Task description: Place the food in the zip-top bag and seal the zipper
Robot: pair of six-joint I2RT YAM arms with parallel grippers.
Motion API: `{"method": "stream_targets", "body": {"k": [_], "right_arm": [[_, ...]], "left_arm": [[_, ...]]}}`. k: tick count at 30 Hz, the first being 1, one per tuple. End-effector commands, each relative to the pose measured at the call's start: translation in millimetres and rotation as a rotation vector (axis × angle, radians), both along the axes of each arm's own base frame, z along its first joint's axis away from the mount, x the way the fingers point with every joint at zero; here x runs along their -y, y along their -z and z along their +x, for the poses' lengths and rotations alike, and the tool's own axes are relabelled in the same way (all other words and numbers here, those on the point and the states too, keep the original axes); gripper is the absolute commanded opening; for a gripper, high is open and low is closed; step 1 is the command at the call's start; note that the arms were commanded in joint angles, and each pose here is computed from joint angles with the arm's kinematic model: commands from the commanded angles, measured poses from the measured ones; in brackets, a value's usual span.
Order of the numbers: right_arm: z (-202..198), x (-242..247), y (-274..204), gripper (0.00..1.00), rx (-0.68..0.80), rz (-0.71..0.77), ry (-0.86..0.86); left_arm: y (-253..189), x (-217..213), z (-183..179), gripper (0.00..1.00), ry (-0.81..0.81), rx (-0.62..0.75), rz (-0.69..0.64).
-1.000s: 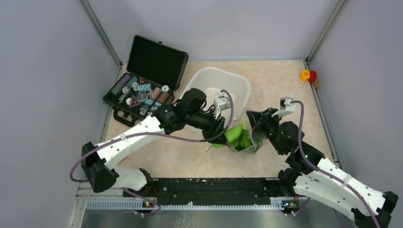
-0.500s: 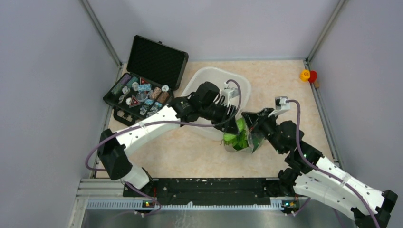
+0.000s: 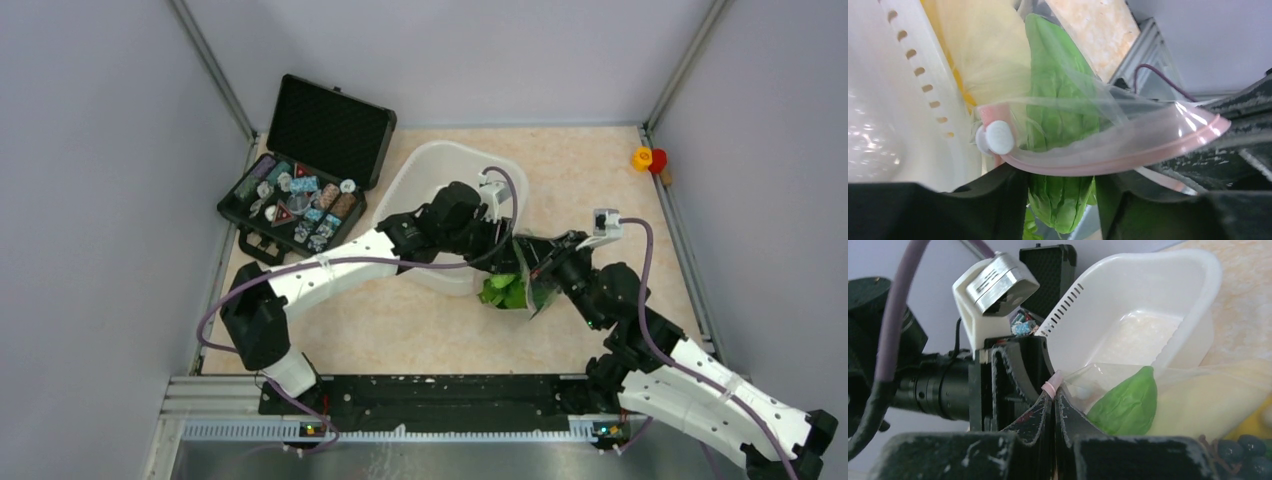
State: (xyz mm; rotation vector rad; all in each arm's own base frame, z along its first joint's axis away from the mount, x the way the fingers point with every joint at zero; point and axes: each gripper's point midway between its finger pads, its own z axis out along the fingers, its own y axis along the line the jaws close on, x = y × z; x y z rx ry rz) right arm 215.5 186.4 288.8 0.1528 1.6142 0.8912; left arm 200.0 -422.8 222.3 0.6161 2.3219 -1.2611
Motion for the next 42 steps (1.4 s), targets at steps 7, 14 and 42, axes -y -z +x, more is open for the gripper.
{"method": "stream_targets", "body": {"k": [7,14,42], "right_arm": [[13,26,-42,0.00,0.037,0.203,0.164],[20,48,-40,0.00,0.030,0.149,0.287],[11,34,-51,0.00,0.073,0.202,0.183]], "left_arm": [[-11,0,-4,0.86,0.047,0.342,0.124],[-73,-23,-13,0.96,0.038,0.499,-0.008],[-24,21,-41,0.54,0.285,0.351,-0.054]]}}
